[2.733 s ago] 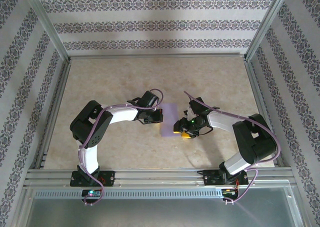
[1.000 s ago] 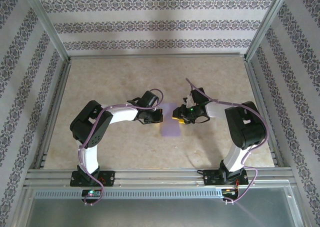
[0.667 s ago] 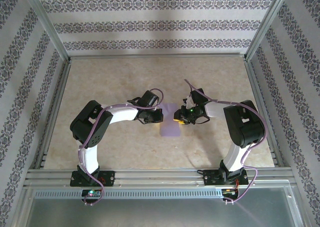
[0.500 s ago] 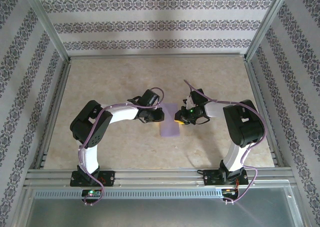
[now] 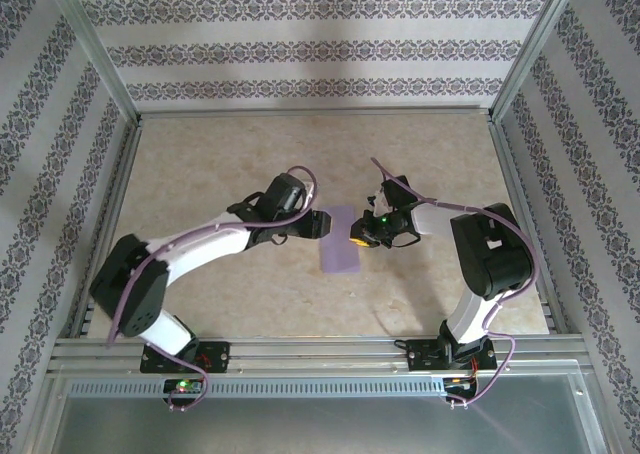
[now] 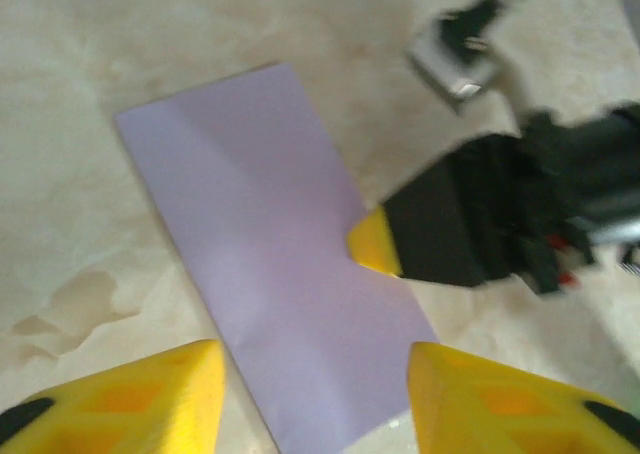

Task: Fold a paper plane with a square sheet of paper (fold left side to right side)
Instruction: Fold the triangle a second time at the center of the table.

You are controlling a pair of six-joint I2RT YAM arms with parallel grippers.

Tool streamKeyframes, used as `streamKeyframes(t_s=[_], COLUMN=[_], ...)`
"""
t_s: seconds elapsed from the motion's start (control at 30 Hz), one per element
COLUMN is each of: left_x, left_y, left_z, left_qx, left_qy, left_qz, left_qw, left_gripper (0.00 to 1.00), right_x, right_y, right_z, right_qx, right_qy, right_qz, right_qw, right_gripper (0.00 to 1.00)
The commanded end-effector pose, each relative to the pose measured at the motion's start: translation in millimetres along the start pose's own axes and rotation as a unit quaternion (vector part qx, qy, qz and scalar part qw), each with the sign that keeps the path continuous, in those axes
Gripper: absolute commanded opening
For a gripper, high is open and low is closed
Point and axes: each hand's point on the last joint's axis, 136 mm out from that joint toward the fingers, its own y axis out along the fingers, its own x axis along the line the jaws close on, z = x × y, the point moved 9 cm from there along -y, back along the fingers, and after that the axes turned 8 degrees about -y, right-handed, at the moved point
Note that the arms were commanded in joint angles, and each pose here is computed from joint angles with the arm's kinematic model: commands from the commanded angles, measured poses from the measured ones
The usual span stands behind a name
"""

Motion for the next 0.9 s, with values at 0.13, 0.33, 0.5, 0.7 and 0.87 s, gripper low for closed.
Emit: streamKeyframes(t_s=[0.13, 0.33, 0.5, 0.7, 0.87], left_x=[-32.6, -67.1, -79.1, -79.3, -74.7], left_y=[-4.1, 17.7, 39.9, 60.4, 70.3], left_z=[50.1, 74.7, 82.5, 85.6, 87.1], left_qx=[0.004, 0.014, 0.028, 0.046, 0.056], left_qy=[0.161, 0.251, 0.286, 0.307, 0.313], left_qz=[-0.036, -0.081, -0.115, -0.167, -0.198], left_qw=[0.986, 0.965, 0.951, 0.936, 0.927], left_gripper=[0.64, 0.7, 0.75, 0.76, 0.75], right_x=[11.4, 17.3, 19.7, 21.4, 22.1], right_y=[-14.8, -22.2, -23.6, -24.5, -24.4], right_z=[-2.8, -2.8, -2.6, -3.3, -3.6], right_qx=[0.001, -0.003, -0.004, -0.006, -0.007], right_qy=[0.034, 0.034, 0.033, 0.032, 0.03], right_qz=[-0.003, 0.0, -0.001, 0.0, 0.0], right_qw=[0.999, 0.999, 0.999, 0.999, 1.0], right_gripper=[0.14, 0.13, 0.11, 0.11, 0.11])
